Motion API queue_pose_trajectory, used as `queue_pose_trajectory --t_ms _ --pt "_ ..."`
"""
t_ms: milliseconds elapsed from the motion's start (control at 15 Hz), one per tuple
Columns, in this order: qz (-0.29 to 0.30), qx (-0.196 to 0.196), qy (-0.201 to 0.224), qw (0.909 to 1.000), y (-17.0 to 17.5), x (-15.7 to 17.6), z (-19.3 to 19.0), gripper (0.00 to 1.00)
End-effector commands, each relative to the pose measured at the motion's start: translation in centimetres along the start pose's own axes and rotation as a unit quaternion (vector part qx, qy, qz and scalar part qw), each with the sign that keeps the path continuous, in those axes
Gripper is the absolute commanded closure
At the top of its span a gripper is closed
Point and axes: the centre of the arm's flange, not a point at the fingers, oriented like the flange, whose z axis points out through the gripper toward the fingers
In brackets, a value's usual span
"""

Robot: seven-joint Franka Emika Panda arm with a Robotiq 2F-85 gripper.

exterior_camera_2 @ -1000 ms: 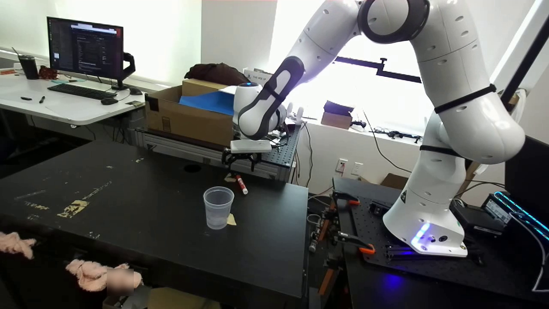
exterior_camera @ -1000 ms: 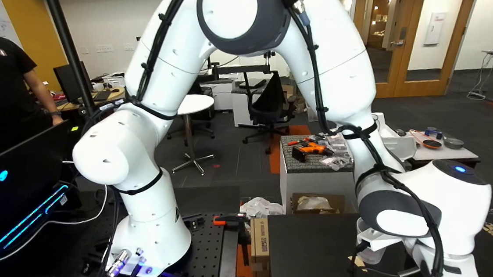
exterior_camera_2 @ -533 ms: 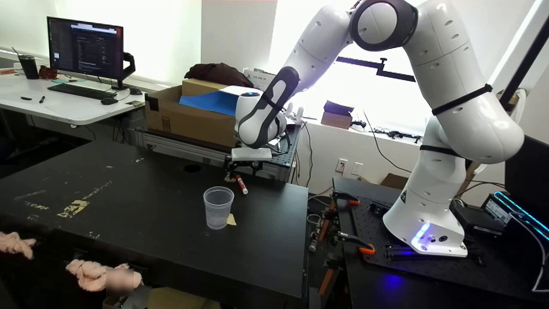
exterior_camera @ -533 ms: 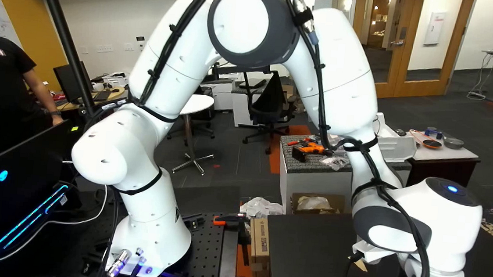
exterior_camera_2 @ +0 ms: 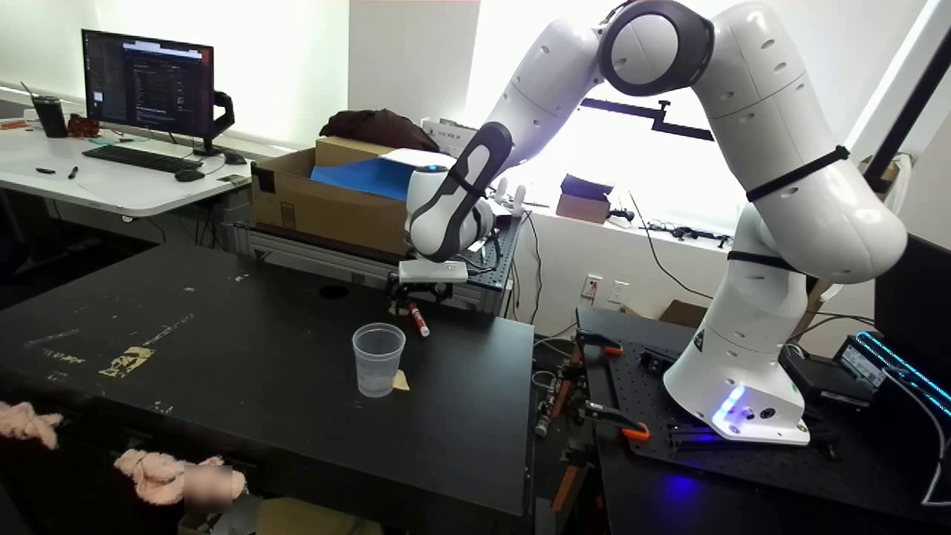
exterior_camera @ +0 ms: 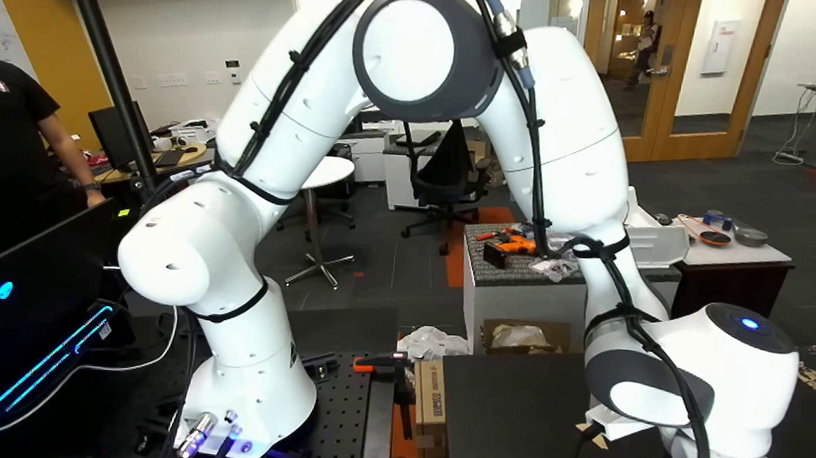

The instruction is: Put the marker in the cup

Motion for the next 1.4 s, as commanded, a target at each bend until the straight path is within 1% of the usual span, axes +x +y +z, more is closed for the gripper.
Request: queue_pose_trajectory --t_ms 0,1333 --pt "0.004 0.007 -0.003 1.0 -0.2 0.8 0.8 0.0" --pt "0.008 0.001 -0.009 0.9999 -0.5 1.6 2.7 0.0"
